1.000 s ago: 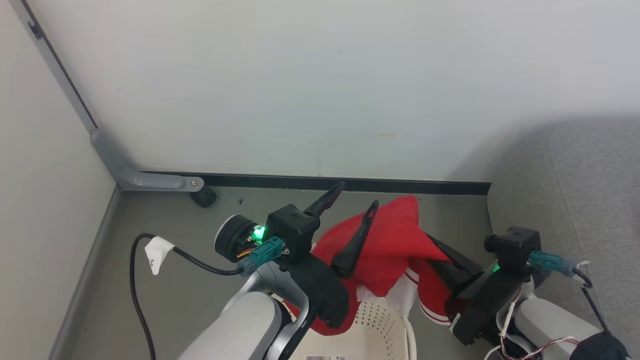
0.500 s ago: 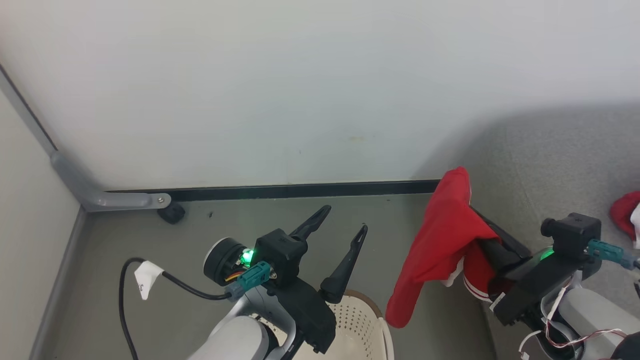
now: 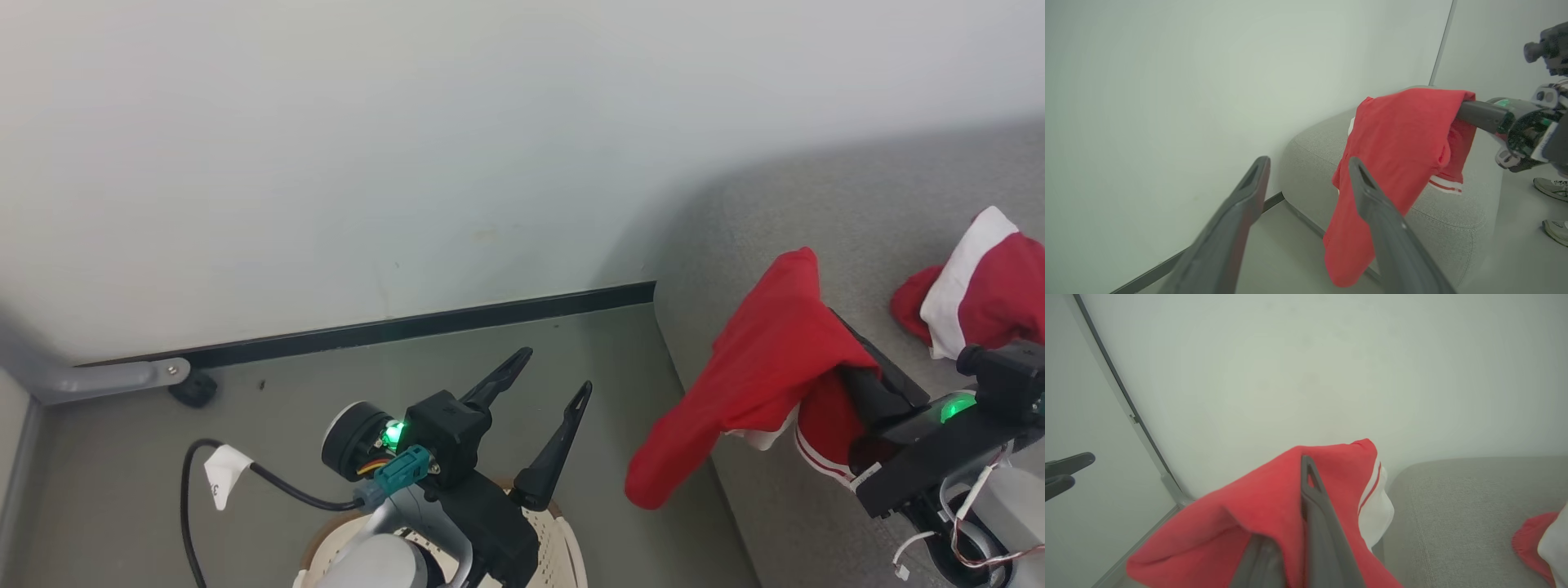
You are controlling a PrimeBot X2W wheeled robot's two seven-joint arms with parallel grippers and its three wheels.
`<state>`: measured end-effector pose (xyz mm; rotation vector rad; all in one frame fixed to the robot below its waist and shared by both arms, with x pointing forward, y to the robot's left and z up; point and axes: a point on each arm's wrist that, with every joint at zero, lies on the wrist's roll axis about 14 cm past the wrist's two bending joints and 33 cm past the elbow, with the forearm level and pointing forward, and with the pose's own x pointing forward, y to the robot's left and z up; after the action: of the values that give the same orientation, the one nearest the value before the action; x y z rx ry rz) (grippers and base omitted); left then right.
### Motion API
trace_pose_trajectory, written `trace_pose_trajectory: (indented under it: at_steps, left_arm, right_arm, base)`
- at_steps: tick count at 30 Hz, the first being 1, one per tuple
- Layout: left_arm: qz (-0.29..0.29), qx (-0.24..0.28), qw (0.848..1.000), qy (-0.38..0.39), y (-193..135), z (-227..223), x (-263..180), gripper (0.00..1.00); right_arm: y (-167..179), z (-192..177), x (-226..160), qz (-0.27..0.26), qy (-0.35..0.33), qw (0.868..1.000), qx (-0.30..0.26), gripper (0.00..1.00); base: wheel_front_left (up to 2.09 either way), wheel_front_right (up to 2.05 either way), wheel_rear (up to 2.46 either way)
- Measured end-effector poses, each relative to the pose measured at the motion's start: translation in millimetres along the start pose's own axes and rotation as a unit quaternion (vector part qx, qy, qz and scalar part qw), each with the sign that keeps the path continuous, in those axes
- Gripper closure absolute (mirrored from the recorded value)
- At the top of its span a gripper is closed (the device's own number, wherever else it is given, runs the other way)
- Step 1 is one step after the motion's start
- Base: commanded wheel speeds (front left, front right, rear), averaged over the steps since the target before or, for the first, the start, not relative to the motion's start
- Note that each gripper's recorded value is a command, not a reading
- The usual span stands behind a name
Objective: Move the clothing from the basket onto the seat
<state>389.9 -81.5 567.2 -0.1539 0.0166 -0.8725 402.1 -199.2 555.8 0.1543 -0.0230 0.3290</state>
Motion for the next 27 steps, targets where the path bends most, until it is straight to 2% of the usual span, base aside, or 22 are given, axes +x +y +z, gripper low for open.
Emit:
trace_pose_trajectory:
  at_steps: [11,23,27]
  left_arm:
    - [-0.052,-0.002,0.999,0.006,-30,-5,16,0.0]
    - [-0.117,-0.01,0.993,0.014,-71,-10,32,0.0]
    - [-0.128,-0.015,0.992,0.017,-79,-13,33,0.0]
  right_arm:
    - [-30,20,-47,-0.073,-0.032,0.997,-0.005,1.0]
    - [-63,42,-107,-0.159,-0.059,0.985,-0.022,1.0]
    - [-68,46,-116,-0.172,-0.063,0.983,-0.027,1.0]
  base:
    - [0.0,0.0,0.0]
    - [0.0,0.0,0.0]
    - [0.0,0.0,0.0]
